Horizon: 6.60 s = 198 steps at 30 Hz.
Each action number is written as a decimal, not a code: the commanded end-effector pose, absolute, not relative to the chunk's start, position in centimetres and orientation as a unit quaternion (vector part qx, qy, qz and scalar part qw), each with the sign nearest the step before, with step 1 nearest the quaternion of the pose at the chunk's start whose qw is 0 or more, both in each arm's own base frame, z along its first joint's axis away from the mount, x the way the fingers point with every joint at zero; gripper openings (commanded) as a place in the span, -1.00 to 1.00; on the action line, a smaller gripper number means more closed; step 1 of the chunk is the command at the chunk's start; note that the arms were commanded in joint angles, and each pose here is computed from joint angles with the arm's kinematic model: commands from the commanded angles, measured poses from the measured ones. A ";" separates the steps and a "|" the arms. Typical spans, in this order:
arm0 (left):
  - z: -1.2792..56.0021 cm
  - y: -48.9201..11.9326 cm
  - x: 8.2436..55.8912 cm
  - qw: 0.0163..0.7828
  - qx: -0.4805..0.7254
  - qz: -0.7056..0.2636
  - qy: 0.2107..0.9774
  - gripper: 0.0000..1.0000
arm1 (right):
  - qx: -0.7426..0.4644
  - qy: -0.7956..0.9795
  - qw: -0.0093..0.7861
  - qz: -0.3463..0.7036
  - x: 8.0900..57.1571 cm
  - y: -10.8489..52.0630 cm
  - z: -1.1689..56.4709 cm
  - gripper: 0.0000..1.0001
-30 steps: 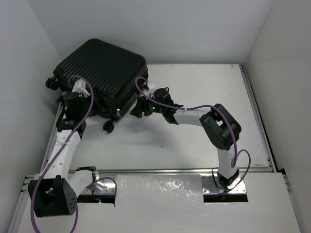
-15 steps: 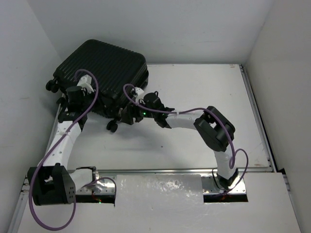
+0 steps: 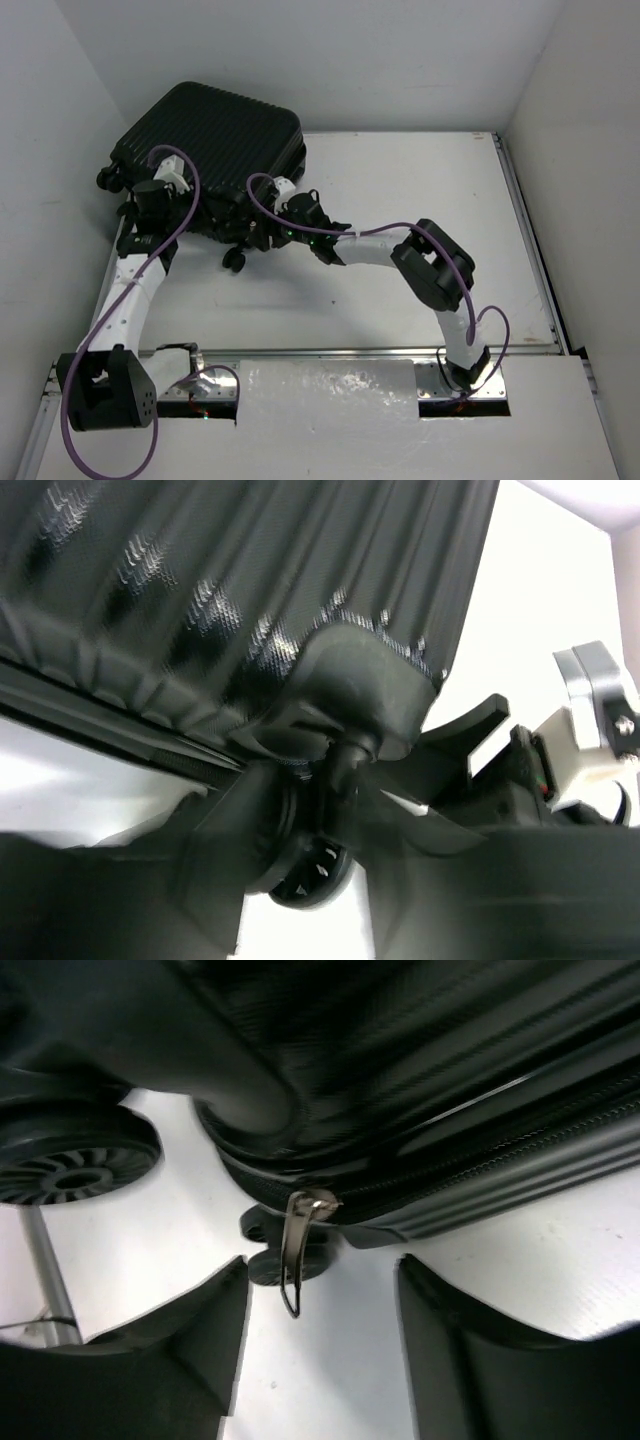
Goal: Pack the luggage
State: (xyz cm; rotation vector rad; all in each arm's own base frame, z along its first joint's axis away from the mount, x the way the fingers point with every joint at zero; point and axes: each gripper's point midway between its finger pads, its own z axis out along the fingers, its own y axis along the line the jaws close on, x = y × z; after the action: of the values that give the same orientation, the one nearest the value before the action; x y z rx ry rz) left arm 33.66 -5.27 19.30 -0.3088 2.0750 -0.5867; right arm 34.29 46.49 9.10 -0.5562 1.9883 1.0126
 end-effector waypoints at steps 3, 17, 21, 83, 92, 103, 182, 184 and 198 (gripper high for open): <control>17.3 -6.5 31.9 0.426 -0.112 -0.260 0.859 0.05 | -0.214 0.776 0.443 0.396 36.3 48.0 11.0 -0.07; 16.6 -7.8 32.0 0.408 -0.108 -0.296 0.857 -0.75 | -0.206 0.762 0.467 0.399 36.9 47.3 11.9 -1.00; 17.8 -7.1 32.5 0.430 -0.132 -0.284 0.847 -1.00 | -0.170 0.774 0.473 0.385 38.4 45.3 11.2 -1.00; 19.3 -18.4 47.7 0.436 -0.045 -0.133 0.889 0.12 | -0.170 0.738 0.467 0.457 52.4 36.7 11.7 -1.00; 16.4 -18.1 46.1 0.408 -0.052 -0.115 0.904 -1.00 | -0.175 0.746 0.475 0.432 52.2 35.9 11.4 -1.00; 13.3 -19.6 37.2 0.384 -0.014 -0.128 0.914 -1.00 | -0.159 0.749 0.496 0.409 51.2 34.3 11.4 -1.00; 13.3 -22.2 22.5 0.370 0.120 -0.244 0.888 -1.00 | -0.419 0.725 0.475 0.271 35.8 34.6 12.0 -0.31; 13.3 -22.6 22.2 0.364 0.126 -0.253 0.888 -1.00 | -0.420 0.722 0.475 0.277 35.6 34.8 12.1 -0.47; 13.2 -22.5 21.9 0.360 0.123 -0.258 0.888 -1.00 | -0.290 0.754 0.525 0.269 39.3 33.2 13.7 -1.00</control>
State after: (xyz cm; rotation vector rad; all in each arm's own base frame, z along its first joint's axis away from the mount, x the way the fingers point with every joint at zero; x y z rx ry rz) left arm 26.68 -20.34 16.20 0.1365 2.1404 -0.5113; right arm 34.30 32.96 8.33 -0.9247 1.9580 0.6882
